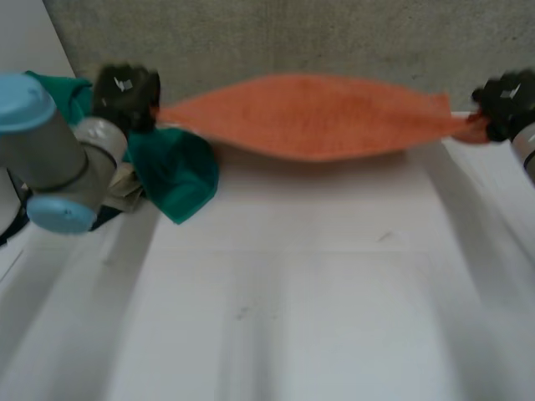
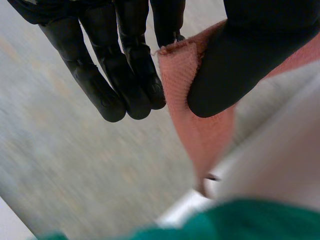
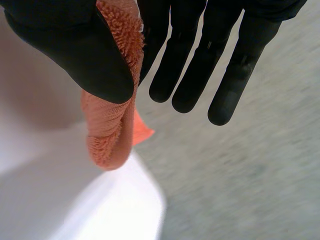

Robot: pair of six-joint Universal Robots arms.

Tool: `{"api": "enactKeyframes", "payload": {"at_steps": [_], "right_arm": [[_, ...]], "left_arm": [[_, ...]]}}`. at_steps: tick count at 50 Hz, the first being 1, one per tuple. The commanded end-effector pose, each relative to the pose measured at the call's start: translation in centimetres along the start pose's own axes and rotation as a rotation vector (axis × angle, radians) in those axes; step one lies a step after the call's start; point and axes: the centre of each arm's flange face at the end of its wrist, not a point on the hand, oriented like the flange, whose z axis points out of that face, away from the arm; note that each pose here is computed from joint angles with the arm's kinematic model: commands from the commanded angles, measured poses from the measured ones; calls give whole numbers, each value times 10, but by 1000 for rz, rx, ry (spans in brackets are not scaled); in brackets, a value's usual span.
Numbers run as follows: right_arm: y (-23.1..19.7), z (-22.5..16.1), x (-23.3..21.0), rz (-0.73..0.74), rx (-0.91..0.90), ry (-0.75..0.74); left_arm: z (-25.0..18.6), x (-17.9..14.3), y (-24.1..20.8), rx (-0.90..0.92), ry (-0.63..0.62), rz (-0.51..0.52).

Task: Fold the laundry.

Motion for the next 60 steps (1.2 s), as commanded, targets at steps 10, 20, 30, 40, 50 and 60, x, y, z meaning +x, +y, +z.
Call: {"api": "enactKeyframes", "payload": {"at_steps": [10,20,30,40,50,60], "right_arm": [[57,-70,-32,-135,-445,-282],[56,-150,-4,-387,-648,-465],[64,-94,-22,-301,-489,-311],[69,-36,-25,-303,-307,-134],[78,2,-31,-345,-183,-42],[93,11,-42,-327,-197,-45]], "left_arm": [[-131,31,40,-564,315,48],[-211,29,8,-674,627,301],[-137,30,28,-501,438,292],[-69,47,43,-396,300,221],[-28,47,56,-388,182,256],[-19,61,66,-387,185,264]]}}
